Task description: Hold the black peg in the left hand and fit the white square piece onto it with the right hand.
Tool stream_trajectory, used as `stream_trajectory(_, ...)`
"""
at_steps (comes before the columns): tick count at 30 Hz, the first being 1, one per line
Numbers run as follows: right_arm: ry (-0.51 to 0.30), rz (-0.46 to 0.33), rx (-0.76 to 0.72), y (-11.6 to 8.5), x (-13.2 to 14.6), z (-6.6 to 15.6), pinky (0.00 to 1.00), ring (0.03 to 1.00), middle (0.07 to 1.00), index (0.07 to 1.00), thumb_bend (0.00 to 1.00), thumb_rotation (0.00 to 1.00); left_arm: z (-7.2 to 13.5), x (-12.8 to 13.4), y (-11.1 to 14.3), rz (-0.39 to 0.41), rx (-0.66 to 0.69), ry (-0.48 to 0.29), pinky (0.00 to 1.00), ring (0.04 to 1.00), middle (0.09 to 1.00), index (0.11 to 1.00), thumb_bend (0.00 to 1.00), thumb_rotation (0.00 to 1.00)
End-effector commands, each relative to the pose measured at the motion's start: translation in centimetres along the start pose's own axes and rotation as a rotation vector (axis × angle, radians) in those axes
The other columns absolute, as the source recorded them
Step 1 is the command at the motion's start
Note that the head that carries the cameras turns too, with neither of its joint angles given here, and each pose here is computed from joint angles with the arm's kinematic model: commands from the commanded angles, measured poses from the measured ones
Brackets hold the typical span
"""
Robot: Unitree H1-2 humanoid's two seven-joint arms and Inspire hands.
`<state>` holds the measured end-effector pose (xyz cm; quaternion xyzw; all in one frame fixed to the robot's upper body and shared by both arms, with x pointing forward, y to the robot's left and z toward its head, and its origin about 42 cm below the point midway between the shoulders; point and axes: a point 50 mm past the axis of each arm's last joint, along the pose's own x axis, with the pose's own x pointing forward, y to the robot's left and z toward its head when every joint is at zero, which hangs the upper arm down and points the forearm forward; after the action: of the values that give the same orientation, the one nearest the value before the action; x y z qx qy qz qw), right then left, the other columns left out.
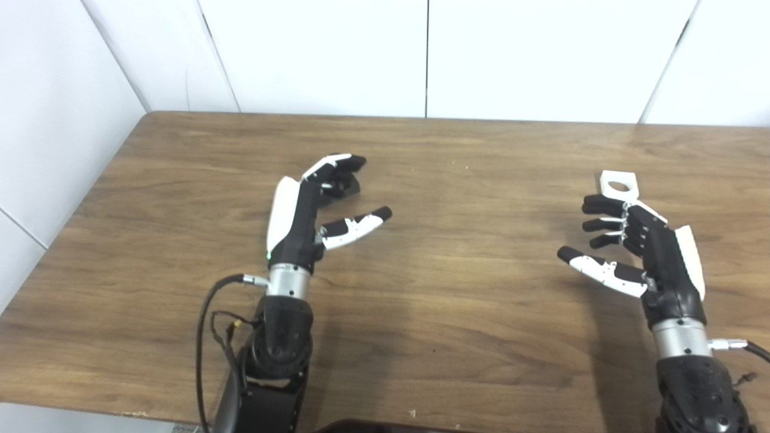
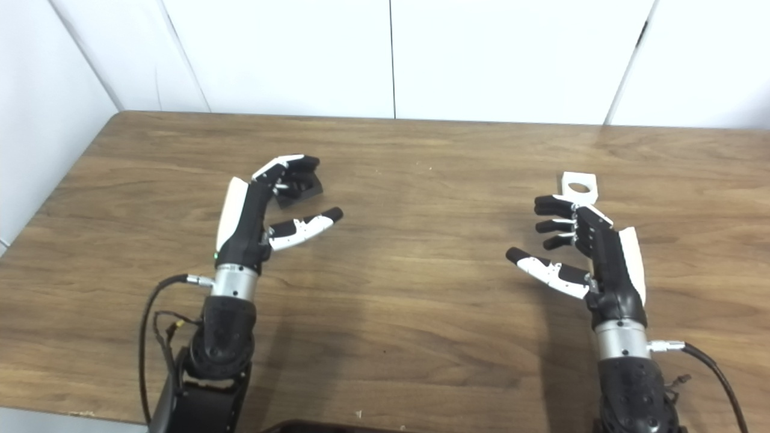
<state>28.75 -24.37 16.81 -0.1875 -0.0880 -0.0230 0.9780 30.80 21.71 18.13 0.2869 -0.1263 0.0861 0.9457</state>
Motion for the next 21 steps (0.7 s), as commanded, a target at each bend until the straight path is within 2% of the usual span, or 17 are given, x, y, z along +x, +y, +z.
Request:
stream_trajectory(1, -0.072, -0.019, -0.003, -0.6, 0.8, 1.7, 0.51, 0.622, 0.691, 0.670, 0.59, 0.00, 1.9, 1.6, 1.5, 0.072, 0.040, -0.087, 0.67, 0.754, 0.756, 0.700, 0.70, 0.19)
stream_trajectory(8, -0.070, -0.020, -0.007, -0.5, 0.7, 1.6, 0.51, 0.627, 0.697, 0.668, 0.59, 0.00, 2.0, 3.2, 3.1, 0.098, 0.148, -0.090, 0.69, 0.805, 0.810, 0.719, 0.71, 0.22)
stream_trajectory(13, -0.068, -0.022, -0.002, -0.6, 0.6, 1.6, 0.51, 0.623, 0.695, 0.665, 0.59, 0.00, 2.0, 4.3, 4.0, 0.125, 0.221, -0.074, 0.78, 0.919, 0.890, 0.717, 0.73, 0.26)
stream_trajectory(16, -0.064, -0.024, -0.002, -0.6, 0.5, 1.7, 0.51, 0.628, 0.696, 0.667, 0.59, 0.00, 1.7, 4.9, 4.3, 0.132, 0.265, -0.063, 0.84, 0.979, 0.934, 0.721, 0.74, 0.24)
stream_trajectory(18, -0.066, -0.025, 0.000, -0.6, 0.5, 1.7, 0.51, 0.625, 0.695, 0.667, 0.59, 0.00, 1.3, 5.3, 4.5, 0.135, 0.313, -0.051, 0.87, 0.993, 0.947, 0.721, 0.75, 0.23)
stream_trajectory(19, -0.067, -0.025, 0.000, -0.7, 0.5, 1.7, 0.51, 0.622, 0.693, 0.668, 0.59, 0.00, 1.2, 5.5, 4.5, 0.135, 0.335, -0.043, 0.93, 0.998, 0.967, 0.726, 0.76, 0.26)
stream_trajectory(21, -0.066, -0.027, -0.003, -0.7, 0.5, 1.7, 0.51, 0.621, 0.691, 0.670, 0.59, 0.00, 1.0, 5.9, 4.7, 0.135, 0.355, -0.035, 0.97, 1.000, 0.979, 0.729, 0.77, 0.27)
